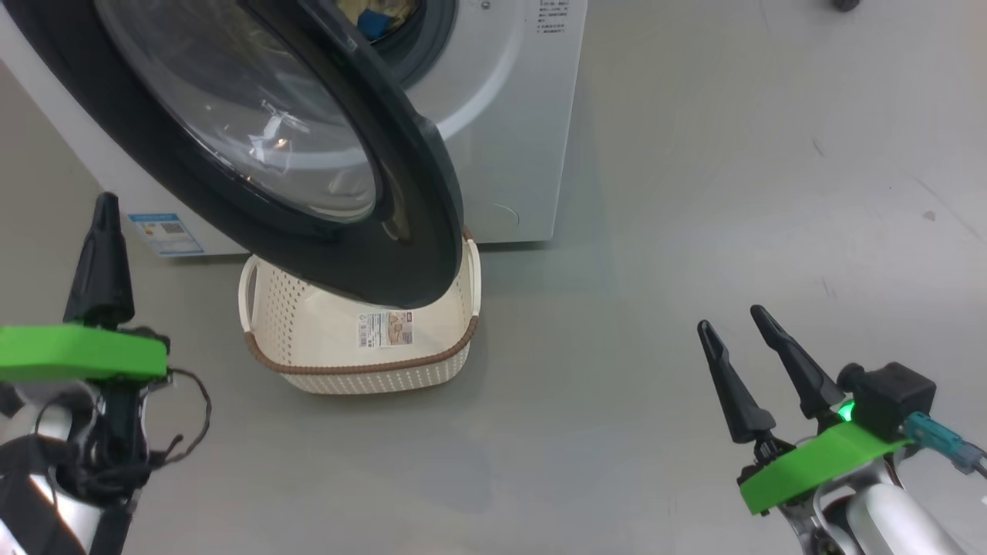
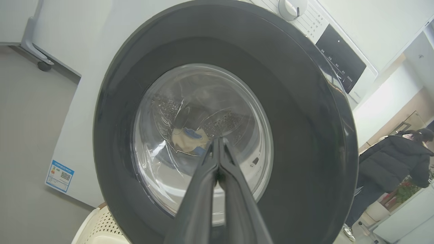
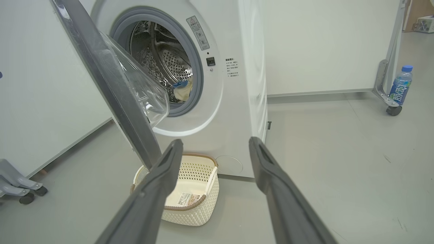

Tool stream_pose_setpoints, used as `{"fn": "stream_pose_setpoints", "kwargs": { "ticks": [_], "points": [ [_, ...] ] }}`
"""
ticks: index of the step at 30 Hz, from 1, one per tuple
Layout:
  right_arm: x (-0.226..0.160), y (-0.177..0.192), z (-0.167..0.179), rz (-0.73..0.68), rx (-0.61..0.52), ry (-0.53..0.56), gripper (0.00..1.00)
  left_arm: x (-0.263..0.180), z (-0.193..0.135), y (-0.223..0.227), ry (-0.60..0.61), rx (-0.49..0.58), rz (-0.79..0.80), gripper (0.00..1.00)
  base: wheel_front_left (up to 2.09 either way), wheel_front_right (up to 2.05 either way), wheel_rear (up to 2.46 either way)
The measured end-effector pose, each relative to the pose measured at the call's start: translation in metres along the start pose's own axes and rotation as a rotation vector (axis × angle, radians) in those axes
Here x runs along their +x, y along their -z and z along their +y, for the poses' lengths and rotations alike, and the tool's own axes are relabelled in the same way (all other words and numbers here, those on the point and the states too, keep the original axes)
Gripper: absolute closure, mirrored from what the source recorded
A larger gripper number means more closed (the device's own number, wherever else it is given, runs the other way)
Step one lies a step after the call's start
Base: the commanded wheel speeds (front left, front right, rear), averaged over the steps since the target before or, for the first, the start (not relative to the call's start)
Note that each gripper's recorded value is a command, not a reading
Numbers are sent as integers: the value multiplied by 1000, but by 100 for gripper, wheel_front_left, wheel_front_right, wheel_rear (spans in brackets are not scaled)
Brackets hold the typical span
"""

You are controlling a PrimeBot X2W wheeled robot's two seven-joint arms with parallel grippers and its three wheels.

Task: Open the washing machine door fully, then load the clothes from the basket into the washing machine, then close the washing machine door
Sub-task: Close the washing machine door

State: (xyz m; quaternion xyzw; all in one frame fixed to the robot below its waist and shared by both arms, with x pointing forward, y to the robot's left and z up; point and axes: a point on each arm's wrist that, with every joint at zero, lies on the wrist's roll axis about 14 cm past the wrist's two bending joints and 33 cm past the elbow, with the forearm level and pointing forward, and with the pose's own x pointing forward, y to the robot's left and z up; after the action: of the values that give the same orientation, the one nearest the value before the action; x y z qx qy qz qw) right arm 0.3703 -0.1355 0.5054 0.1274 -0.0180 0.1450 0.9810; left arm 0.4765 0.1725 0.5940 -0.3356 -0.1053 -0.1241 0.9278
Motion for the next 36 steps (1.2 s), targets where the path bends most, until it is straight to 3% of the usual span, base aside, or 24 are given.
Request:
{"fn": "stream_pose_setpoints", "kwargs": {
  "ticks": [4,6,7,8,20,36],
  "points": [
    [-3,-6,2,-19,-4,-3,0,-17,6,5,-1,134,41,96,0,0,0],
    [-5,-8,4,-25,-4,-4,0,-25,12,6,-18,197,53,59,0,0,0],
    [-7,-8,4,-24,-5,-4,0,-29,14,6,-27,230,56,11,0,0,0],
    [-9,-8,4,-23,-7,-3,0,-33,16,5,-31,262,57,0,0,0,0],
    [-21,-13,3,-38,-12,13,0,-81,33,7,-132,593,85,0,0,0,0],
    [-30,-12,-4,-39,-14,48,0,-124,38,25,-171,684,156,0,0,0,0]
  ]
}}
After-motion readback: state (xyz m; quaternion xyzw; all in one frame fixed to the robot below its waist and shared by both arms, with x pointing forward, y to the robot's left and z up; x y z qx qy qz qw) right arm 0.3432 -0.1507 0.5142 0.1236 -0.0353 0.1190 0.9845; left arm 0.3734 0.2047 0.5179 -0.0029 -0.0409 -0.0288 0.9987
